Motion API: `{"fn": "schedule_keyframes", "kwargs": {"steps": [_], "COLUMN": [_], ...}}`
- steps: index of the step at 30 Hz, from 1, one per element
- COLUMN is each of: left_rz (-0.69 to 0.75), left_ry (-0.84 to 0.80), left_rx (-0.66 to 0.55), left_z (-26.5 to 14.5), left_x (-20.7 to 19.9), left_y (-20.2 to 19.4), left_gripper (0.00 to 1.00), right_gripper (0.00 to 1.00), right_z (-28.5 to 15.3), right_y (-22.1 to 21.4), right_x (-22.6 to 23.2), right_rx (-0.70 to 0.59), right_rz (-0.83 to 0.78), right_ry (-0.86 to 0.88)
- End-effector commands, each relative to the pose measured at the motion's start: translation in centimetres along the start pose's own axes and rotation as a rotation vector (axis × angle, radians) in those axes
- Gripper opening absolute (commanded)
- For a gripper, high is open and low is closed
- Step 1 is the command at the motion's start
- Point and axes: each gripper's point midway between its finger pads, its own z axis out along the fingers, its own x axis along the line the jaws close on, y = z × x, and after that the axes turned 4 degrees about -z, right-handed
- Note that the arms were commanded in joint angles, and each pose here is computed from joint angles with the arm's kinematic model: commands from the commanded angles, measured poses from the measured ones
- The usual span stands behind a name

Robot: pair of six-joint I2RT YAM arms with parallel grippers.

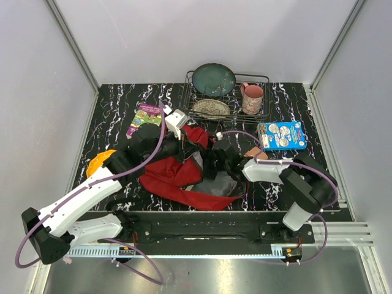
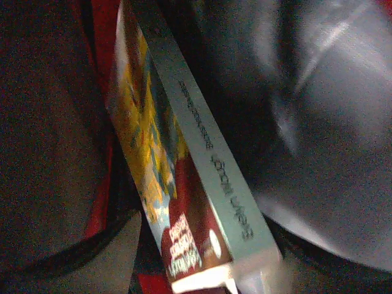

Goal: Pack the student bag
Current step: Place the book in the student bag.

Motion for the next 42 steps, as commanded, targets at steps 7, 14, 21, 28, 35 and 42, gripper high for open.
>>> {"fn": "schedule_keyframes", "kwargs": {"steps": [7,14,21,28,35,42], "left_rz": [-0.002,-0.015,-0.05,-0.132,-0.143,-0.188], "left_ry": [-0.023,0.014,0.056,-0.006,0.113,0.607], "left_rx": [-0.157,-0.164,-0.134,-0.055,-0.225,-0.253], "left_z": [-1.1,-1.1,-0.2,-0.1,-5.4,-8.0], "left_x": [-0.6,0.2,1.2,-0.3,0.5,9.8], "left_y": [3.6,3.6,2.8,2.0,5.2,4.9], "left_gripper": [0.0,0.0,0.0,0.84,0.99,0.99], "right_gripper": [0.88,0.86,0.9,0.91,0.93,0.93], "right_z": [-7.6,-16.0,-17.7,-18.8,-25.7,-24.1], "right_y": [3.8,4.9,5.6,7.5,11.5,12.0], "right_x": [-0.5,-1.8,-7.0,-6.5,-4.3,1.3], "right_rx": [-0.206,-0.367,-0.388,-0.434,-0.67,-0.555], "right_rz": [-0.168,-0.231,-0.241,-0.192,-0.169,-0.266], "right_ry": [-0.22,-0.356,-0.581,-0.57,-0.546,-0.369]}}
